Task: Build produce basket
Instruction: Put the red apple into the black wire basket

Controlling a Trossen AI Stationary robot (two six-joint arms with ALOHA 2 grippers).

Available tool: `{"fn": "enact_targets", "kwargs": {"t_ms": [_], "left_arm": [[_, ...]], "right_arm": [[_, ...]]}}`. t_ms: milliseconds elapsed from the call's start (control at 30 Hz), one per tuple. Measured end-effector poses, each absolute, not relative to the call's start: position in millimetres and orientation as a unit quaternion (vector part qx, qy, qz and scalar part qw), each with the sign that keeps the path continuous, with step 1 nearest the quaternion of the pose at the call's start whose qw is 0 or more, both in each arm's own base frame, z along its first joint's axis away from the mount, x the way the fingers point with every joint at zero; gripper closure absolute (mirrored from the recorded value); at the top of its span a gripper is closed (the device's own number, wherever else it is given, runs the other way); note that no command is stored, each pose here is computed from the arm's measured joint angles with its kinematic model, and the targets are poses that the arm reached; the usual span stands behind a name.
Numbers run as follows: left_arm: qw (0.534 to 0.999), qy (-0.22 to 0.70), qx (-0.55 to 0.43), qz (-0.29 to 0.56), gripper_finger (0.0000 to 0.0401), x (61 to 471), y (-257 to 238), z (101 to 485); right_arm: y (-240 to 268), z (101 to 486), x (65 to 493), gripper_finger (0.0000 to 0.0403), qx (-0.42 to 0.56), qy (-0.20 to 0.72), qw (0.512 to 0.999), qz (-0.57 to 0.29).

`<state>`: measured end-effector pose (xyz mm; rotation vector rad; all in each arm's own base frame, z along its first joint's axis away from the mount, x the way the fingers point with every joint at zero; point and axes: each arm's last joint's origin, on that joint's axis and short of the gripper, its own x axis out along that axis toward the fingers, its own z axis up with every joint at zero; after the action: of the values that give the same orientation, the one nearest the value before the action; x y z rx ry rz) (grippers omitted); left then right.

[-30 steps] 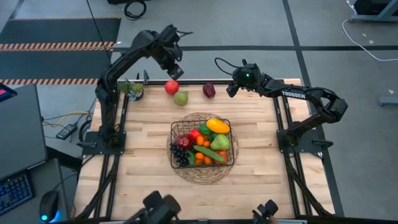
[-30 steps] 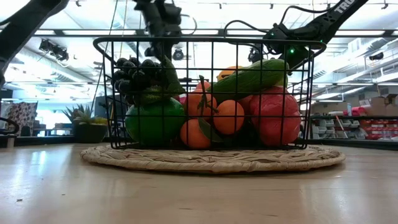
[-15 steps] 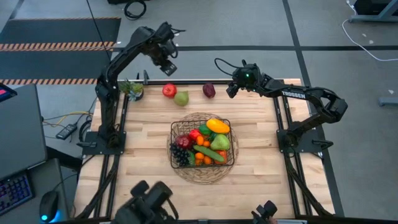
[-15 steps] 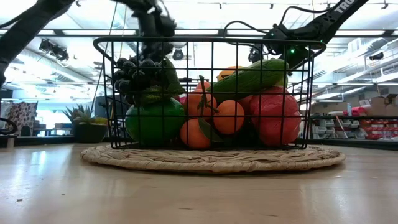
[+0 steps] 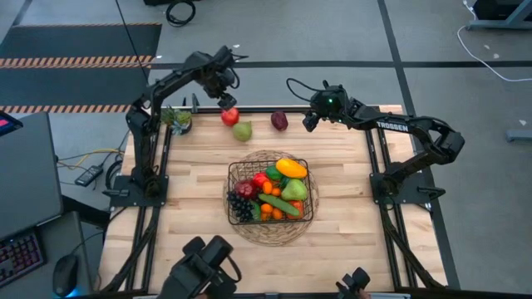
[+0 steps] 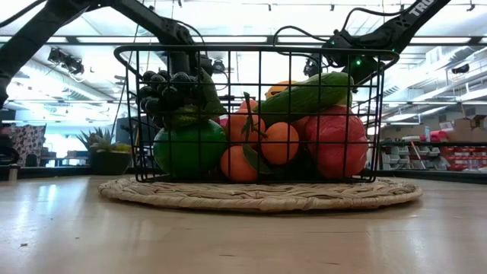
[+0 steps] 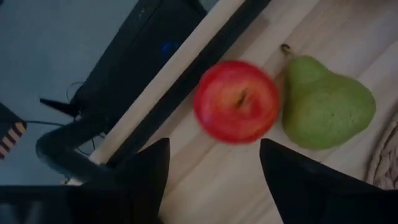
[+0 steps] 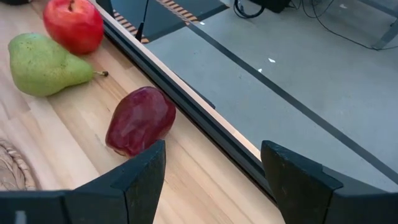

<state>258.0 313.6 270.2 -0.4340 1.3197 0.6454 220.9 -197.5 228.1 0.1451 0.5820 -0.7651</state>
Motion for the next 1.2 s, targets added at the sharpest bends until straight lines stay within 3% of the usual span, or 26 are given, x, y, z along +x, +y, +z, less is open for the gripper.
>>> {"fn": "enact_targets", "kwargs": {"t_ms": [133, 533, 1200], "left_arm": [[0.74, 0.579, -0.177, 0.294, 0.0156, 264.3, 315.8, 271.7], [0.737, 0.59, -0.173, 0.281, 0.0164, 269.8, 308.4, 268.8], [0.712, 0.642, -0.156, 0.237, 0.017, 278.8, 285.1, 219.6]], "right_arm": [[-197.7, 228.2, 220.8, 0.0136, 0.07, 0.279, 0.884, -0.368], [-196.7, 223.7, 219.8, 0.0136, 0.069, 0.276, 0.885, -0.368], [-195.5, 219.8, 218.5, 0.0136, 0.079, 0.279, 0.883, -0.368]]}}
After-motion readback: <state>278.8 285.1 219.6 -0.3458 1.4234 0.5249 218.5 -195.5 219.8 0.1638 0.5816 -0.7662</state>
